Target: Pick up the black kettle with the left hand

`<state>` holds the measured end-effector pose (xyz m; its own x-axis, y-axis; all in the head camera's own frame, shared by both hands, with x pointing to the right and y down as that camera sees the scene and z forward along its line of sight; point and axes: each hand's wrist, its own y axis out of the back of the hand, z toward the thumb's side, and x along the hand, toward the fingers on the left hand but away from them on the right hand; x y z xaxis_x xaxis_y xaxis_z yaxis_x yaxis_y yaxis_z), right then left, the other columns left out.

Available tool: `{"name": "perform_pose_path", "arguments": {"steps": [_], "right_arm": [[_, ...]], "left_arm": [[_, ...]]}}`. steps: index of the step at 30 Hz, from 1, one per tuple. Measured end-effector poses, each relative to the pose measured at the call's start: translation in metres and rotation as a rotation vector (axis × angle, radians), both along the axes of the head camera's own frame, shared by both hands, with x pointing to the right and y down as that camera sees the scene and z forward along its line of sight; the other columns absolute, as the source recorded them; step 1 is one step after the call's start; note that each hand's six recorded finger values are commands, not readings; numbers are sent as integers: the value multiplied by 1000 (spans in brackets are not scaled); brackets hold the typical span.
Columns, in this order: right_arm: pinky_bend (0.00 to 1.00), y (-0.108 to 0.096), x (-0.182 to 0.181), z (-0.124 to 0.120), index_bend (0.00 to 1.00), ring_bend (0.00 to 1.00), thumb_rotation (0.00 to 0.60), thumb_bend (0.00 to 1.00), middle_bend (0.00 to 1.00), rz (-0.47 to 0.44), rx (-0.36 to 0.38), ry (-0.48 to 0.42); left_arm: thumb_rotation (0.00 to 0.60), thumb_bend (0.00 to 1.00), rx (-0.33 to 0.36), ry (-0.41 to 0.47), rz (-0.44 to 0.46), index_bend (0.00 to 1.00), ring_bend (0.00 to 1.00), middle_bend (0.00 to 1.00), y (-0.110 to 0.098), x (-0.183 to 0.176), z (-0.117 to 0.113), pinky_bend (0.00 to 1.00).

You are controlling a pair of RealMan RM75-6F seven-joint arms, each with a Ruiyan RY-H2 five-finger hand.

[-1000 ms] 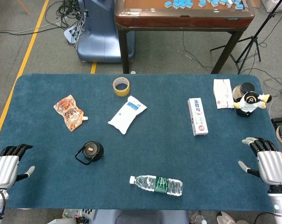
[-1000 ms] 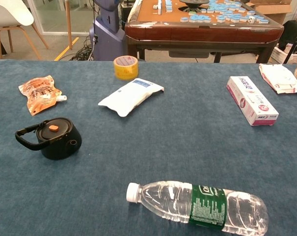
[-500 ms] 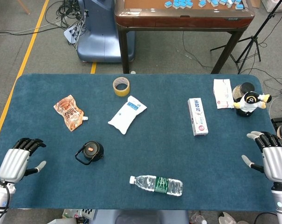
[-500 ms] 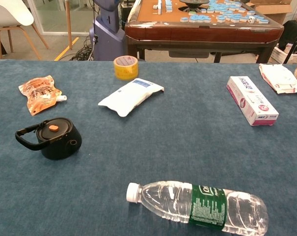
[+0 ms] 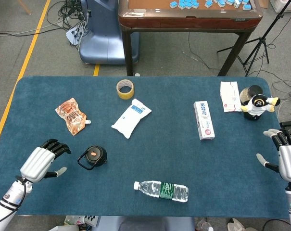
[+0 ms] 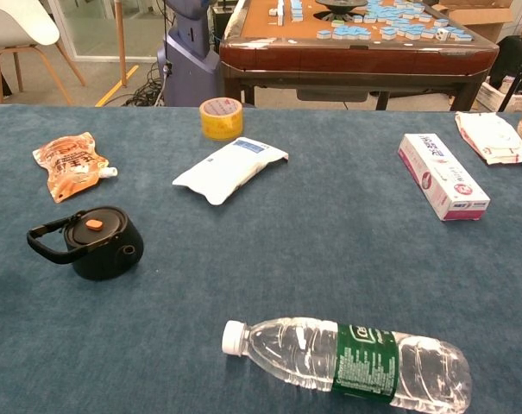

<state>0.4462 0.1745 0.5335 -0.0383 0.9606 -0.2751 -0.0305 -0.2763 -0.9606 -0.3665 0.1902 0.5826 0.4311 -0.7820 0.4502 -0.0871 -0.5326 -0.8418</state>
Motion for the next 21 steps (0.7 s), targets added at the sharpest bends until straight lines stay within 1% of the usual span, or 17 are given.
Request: {"name": "perform_pose_path", "arguments": {"steps": [5, 11, 14, 17, 21], "right_arm": [[217, -5, -4, -2, 295, 182, 600, 185, 283, -9, -6, 2], [217, -1, -1, 1, 295, 181, 600, 185, 283, 0, -25, 8], [217, 0, 1, 3, 295, 181, 600, 185, 283, 5, -36, 10], [217, 2, 1, 5, 295, 181, 600, 185, 283, 7, -48, 9], [217, 3, 1, 7, 295, 181, 600, 185, 283, 6, -56, 6]], "left_arm": [[600, 202, -34, -3, 76, 358, 291, 332, 2, 20, 5, 153], [600, 202, -56, -53, 143, 363, 301, 336, 6, 33, 11, 140], [600, 201, -75, -70, 164, 383, 302, 355, 8, 39, 14, 123], [600, 201, -73, -89, 182, 397, 302, 367, 10, 42, 16, 80], [600, 201, -81, -111, 200, 400, 302, 368, 13, 48, 20, 70]]}}
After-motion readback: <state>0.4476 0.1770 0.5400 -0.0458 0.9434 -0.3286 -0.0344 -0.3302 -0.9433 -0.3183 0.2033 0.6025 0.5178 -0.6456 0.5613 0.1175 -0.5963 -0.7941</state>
